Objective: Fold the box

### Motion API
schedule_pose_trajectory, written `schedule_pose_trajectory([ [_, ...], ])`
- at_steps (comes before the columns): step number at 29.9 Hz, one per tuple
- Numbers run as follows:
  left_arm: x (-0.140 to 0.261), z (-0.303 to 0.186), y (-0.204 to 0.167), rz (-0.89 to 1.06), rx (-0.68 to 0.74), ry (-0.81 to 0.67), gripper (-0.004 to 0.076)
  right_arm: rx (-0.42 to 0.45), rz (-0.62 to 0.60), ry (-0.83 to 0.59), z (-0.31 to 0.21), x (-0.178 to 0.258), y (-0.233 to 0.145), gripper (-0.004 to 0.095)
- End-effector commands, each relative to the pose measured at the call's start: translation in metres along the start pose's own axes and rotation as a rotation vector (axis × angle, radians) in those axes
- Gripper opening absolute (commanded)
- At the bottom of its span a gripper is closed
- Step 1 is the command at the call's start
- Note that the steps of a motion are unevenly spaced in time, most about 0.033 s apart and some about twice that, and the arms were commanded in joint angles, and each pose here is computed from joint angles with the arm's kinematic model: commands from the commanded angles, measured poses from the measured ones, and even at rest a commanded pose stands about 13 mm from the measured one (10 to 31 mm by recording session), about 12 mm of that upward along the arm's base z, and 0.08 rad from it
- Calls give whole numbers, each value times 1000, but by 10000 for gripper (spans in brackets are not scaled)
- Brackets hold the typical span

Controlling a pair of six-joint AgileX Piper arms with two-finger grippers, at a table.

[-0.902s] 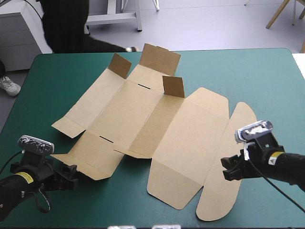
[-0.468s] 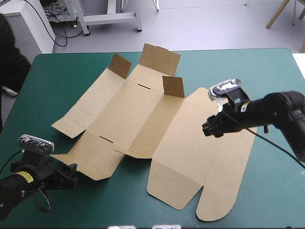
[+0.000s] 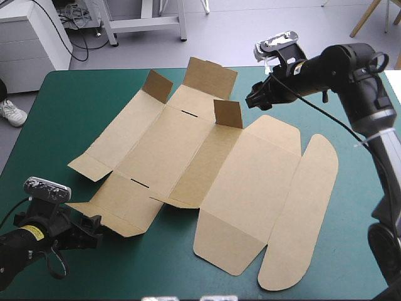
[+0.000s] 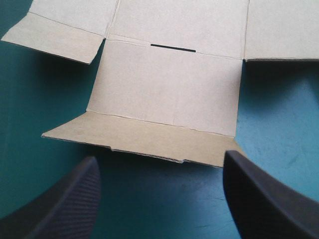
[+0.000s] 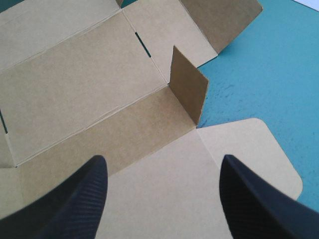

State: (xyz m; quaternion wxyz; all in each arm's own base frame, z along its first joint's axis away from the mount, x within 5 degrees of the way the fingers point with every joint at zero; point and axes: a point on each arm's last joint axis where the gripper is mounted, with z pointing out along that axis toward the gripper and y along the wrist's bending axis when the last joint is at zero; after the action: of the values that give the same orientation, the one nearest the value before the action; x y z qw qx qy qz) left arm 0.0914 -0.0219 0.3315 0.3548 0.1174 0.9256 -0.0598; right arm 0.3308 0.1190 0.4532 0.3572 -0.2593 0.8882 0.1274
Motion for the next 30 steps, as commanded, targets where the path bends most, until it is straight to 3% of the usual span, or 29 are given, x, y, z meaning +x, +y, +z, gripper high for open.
schedule_pose_trajectory([
  [1,-10,-4,-2,-12,15,-61,490,12,-14,-90,-3,-19,-2,590],
  [10,-9,-4,-2,-12,16,-58,490,37,-48,-80,72,-31,-25,598],
  [16,-9,-4,-2,-12,16,-58,490,47,-74,-79,119,-28,-37,684],
  [25,-9,-4,-2,-12,16,-54,490,-25,-99,-42,170,-16,-41,688],
  [30,-9,-4,-2,-22,16,-54,490,-21,-97,-31,187,-12,-45,688],
])
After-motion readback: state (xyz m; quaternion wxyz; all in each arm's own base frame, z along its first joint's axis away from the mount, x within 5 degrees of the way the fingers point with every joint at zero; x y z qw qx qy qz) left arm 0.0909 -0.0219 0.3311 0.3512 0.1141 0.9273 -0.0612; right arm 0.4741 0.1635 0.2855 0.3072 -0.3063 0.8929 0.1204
